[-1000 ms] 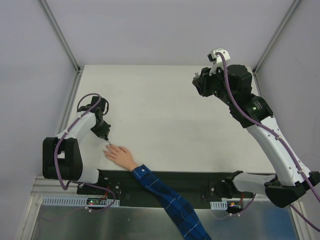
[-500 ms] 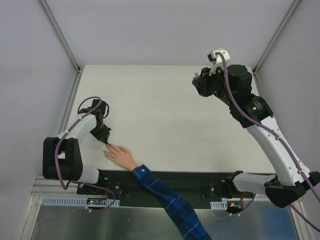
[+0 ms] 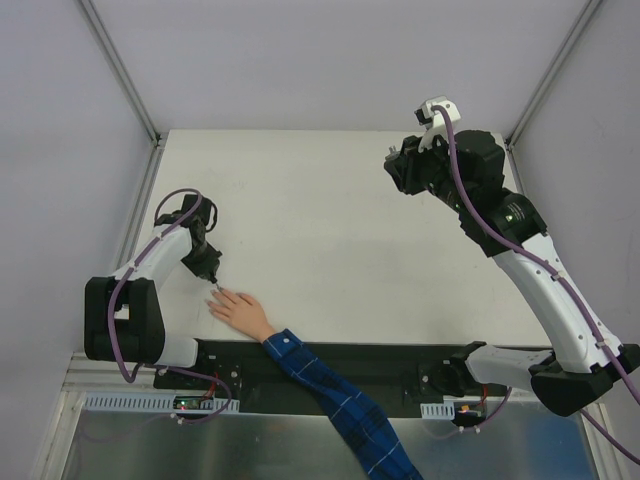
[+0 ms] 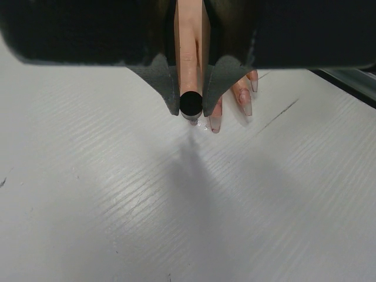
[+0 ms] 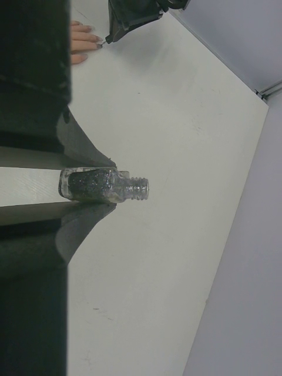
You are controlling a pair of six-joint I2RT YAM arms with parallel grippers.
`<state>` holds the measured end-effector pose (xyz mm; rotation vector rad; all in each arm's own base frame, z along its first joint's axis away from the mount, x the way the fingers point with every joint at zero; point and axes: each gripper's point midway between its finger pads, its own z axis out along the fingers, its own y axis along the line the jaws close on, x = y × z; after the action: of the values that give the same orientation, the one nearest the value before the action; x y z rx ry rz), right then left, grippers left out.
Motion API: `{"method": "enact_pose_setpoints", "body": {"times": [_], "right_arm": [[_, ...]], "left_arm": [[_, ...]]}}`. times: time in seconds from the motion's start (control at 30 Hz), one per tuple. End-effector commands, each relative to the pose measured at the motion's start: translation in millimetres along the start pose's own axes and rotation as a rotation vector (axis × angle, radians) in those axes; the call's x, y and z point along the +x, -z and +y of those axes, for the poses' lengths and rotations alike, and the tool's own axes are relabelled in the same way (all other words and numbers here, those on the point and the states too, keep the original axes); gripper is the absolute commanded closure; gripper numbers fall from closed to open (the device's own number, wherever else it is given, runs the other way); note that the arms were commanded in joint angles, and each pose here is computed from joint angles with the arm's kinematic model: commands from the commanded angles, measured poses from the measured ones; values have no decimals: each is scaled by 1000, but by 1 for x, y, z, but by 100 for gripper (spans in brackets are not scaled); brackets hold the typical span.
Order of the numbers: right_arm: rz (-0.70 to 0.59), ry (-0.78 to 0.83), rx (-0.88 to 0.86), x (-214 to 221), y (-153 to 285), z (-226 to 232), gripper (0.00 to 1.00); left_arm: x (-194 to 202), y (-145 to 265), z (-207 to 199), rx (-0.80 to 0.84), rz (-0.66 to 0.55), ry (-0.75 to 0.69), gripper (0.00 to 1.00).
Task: Paint the nails
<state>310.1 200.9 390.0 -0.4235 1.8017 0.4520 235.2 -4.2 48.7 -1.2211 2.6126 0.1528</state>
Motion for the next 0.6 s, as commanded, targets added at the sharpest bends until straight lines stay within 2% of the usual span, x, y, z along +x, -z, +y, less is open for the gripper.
{"method": "enact_pose_setpoints", "body": {"times": [0.0, 0.37, 0.57], "right_arm": [[-68, -20, -15, -17, 11, 3, 100], [-70, -33, -17, -17, 15, 4, 100], [-82, -43, -19, -19, 21, 5, 100]], "left_arm": [[-4, 10, -5, 29, -1, -14, 100], [14, 2, 9, 10, 37, -17, 100], [-12, 24, 5, 48, -81, -18, 100]]}}
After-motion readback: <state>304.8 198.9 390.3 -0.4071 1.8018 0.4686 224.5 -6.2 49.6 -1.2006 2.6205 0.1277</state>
